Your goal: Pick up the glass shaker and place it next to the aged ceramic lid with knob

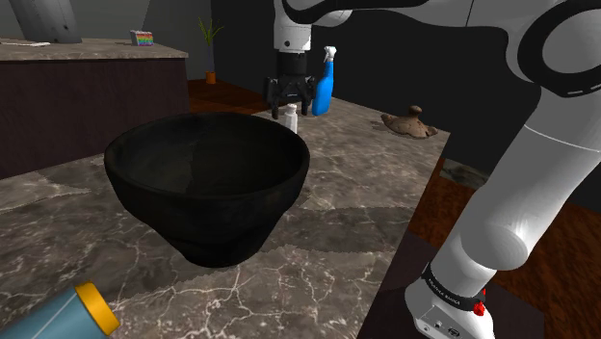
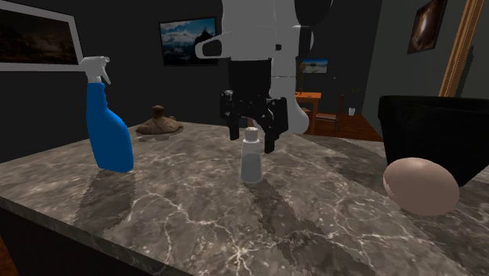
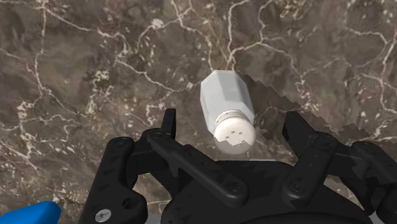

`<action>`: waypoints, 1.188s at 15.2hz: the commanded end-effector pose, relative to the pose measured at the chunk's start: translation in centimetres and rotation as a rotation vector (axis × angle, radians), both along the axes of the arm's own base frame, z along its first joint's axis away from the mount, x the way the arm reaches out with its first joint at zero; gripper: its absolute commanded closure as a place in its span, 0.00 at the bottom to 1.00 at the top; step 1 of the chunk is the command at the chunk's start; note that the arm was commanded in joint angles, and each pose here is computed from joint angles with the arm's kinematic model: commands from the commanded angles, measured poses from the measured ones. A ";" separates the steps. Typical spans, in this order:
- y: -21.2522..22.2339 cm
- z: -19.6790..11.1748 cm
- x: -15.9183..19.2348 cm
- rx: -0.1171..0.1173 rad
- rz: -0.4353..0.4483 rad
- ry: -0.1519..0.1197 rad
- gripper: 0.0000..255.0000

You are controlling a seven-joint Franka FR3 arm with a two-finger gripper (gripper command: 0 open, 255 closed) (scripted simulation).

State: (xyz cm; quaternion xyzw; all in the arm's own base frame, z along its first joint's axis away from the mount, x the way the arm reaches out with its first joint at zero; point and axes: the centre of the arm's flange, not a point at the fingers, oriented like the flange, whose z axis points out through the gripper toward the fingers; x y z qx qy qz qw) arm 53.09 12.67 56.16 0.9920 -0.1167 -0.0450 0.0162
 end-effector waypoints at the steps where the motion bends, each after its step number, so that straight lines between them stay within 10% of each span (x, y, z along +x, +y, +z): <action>1: 0.0 0.0 0.0 0.000 0.000 0.000 0.00; 3: 0.0 0.0 0.0 0.000 0.000 0.000 0.00; 4: 0.0 0.0 0.0 0.000 0.000 0.000 1.00; 18: 0.0 2.6 0.0 0.000 0.000 0.000 1.00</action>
